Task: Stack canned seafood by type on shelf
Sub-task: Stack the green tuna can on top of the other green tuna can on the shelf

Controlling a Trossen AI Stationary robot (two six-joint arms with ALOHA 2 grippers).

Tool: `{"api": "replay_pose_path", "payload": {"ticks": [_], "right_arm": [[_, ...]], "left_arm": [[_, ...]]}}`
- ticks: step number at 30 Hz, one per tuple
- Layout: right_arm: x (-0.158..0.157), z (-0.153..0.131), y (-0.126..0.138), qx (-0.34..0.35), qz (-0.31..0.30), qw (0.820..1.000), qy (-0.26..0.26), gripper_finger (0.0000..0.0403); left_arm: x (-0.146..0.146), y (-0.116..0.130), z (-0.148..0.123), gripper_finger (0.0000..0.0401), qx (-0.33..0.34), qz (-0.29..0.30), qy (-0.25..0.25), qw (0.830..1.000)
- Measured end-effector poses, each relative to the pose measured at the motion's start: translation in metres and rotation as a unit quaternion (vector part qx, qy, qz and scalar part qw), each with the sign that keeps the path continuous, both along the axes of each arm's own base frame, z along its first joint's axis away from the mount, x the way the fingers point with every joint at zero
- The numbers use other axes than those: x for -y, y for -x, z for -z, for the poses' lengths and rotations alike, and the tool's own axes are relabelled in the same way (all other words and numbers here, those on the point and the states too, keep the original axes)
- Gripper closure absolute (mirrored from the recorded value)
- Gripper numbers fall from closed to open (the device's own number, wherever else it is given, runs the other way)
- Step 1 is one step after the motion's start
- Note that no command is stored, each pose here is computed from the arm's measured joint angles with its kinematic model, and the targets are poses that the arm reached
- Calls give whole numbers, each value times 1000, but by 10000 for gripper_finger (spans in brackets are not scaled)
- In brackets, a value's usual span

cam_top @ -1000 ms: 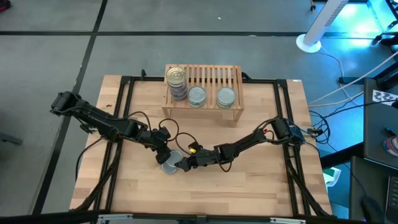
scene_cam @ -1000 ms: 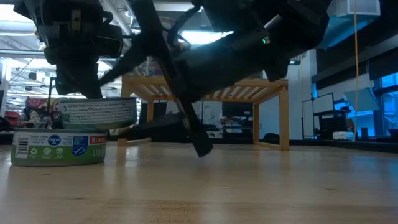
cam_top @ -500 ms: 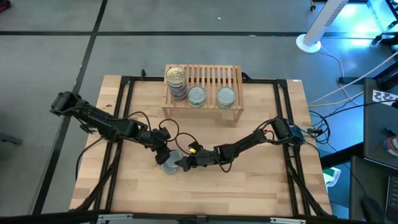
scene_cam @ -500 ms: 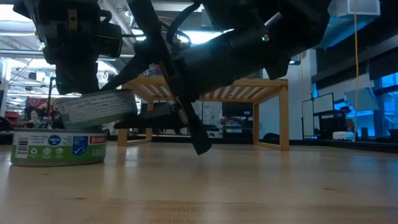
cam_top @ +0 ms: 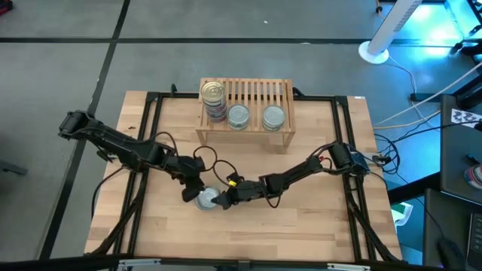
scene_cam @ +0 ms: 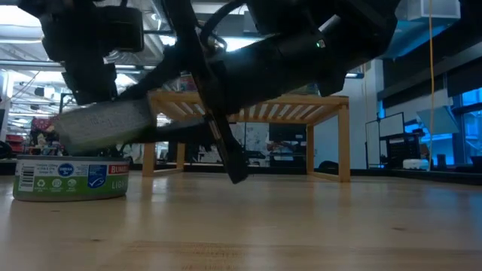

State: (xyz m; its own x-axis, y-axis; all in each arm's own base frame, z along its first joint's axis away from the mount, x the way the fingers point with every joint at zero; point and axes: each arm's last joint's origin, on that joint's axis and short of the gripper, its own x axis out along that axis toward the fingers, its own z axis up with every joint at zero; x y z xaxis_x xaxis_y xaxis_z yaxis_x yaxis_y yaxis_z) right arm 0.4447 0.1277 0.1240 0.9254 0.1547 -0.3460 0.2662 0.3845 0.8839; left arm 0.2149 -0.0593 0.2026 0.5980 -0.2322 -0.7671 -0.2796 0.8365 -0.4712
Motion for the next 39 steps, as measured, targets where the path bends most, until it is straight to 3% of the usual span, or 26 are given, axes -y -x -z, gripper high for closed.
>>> {"api": "replay_pose_path", "payload": {"ticks": [5,13,22,31,35,39], "right_arm": [[-2,-4,-1,17,-26,999,-16,264],[-4,-17,-1,39,-58,996,-49,262],[2,-82,11,94,-80,992,-1,263],[36,-162,44,107,-28,991,80,263],[61,-198,67,106,14,987,122,264],[91,-219,85,96,72,983,138,262]], "left_arm": [[-3,6,-12,281,31,3,-2,1000],[-9,23,-39,306,109,0,-12,994],[-18,48,-68,332,200,-17,-23,979],[-22,60,-80,352,254,-16,-68,965],[-23,55,-88,362,300,-21,-106,948],[-23,47,-100,371,367,-37,-153,917]]}}
